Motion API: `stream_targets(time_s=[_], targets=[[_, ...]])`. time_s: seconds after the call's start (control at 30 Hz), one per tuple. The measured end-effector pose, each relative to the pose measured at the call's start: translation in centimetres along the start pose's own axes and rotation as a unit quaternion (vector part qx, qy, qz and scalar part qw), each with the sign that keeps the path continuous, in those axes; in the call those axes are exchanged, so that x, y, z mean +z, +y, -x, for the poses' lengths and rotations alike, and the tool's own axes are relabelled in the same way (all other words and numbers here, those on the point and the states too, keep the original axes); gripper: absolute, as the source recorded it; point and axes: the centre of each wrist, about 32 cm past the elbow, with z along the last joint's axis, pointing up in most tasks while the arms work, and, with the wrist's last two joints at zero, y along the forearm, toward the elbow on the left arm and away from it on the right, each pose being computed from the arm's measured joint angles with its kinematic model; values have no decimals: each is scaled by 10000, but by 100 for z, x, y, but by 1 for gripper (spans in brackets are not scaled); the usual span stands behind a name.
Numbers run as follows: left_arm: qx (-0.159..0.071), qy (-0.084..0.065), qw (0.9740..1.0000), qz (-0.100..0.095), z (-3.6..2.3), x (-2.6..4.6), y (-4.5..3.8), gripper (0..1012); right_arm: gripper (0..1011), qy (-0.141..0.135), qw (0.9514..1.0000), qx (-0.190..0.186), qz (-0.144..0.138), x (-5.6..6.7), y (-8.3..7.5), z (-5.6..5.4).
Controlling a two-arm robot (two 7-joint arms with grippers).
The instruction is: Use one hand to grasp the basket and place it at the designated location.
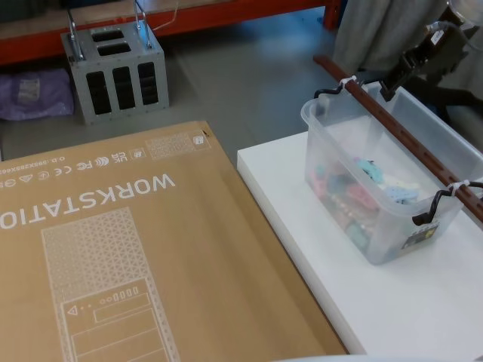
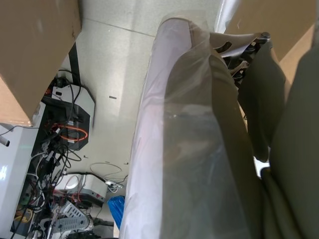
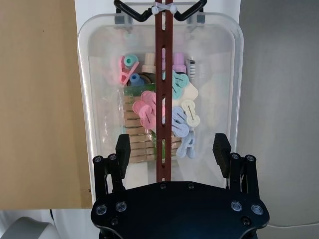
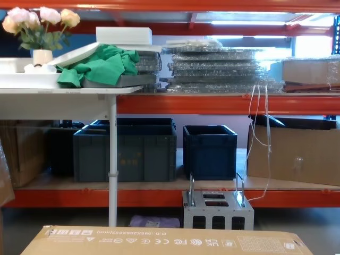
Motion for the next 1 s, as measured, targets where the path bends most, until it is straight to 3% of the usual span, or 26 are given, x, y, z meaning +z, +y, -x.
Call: stream_targets(time_s=[0.33,0.63,1.0], targets=[[0,0,10000,0,0,0,0,0,1001,22,10000,32,4,-18,36,-9],[0,0,10000,0,0,0,0,0,1002,-9,9993,361,-129,-71,308,-114],[0,0,10000,0,0,0,0,0,1002,-18,9982,568,-216,-120,507,-210]])
